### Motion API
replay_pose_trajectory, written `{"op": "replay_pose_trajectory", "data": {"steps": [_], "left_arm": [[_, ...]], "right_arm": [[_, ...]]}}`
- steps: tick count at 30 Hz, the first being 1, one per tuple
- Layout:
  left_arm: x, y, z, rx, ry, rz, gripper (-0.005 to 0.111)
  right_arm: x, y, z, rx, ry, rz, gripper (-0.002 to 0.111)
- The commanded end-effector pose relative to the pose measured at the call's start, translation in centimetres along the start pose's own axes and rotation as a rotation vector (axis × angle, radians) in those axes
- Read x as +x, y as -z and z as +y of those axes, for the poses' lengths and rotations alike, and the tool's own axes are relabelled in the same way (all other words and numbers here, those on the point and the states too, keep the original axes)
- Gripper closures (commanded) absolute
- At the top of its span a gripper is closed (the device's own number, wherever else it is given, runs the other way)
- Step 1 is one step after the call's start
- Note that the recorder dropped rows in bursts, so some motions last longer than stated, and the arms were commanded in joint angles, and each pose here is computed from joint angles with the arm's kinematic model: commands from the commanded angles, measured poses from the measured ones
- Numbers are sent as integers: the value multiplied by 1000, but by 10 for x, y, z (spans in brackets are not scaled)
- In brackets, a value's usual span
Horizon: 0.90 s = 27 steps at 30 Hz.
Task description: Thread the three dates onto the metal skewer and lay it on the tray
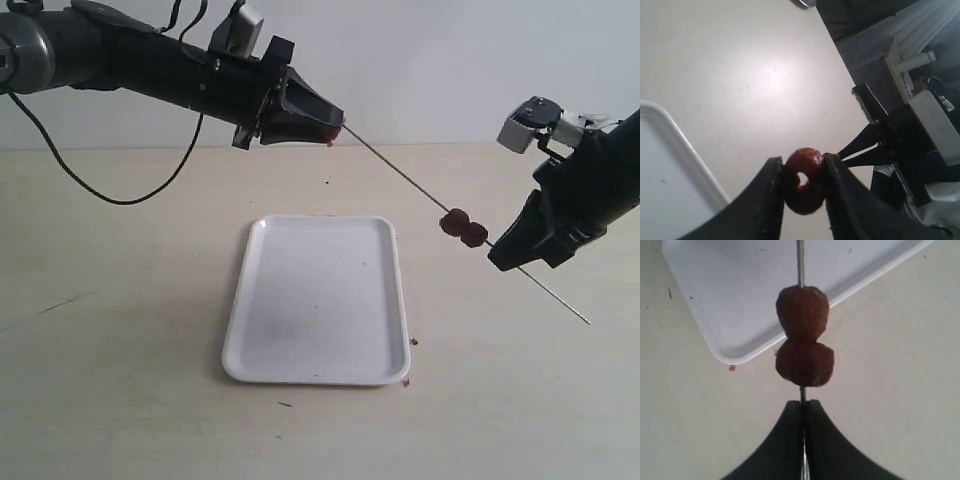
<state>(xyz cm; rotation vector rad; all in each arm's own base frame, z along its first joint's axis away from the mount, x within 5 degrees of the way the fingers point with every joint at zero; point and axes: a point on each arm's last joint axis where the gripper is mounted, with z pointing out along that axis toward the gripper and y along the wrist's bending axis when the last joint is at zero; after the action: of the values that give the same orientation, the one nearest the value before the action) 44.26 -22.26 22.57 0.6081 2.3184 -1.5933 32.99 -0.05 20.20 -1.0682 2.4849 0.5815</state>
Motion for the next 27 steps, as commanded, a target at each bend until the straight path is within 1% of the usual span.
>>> {"op": "replay_pose_trajectory", "data": {"steps": [1, 8, 12, 24, 27], "left_arm": [[-2, -1, -10, 23, -5, -8, 77], [-2, -1, -10, 26, 0, -10, 77], [-2, -2, -10, 27, 3, -9, 77], [6, -26, -24, 52, -16, 40, 77], [7, -27, -25, 49, -20, 46, 77]], "right_arm": [[-1, 3, 1, -2, -5, -15, 108], [-1, 3, 2, -9, -5, -13, 108], [0, 3, 5, -40, -1, -6, 108], [-3, 3, 6, -54, 18, -43, 108], [-4, 3, 6, -55, 17, -45, 108]]}}
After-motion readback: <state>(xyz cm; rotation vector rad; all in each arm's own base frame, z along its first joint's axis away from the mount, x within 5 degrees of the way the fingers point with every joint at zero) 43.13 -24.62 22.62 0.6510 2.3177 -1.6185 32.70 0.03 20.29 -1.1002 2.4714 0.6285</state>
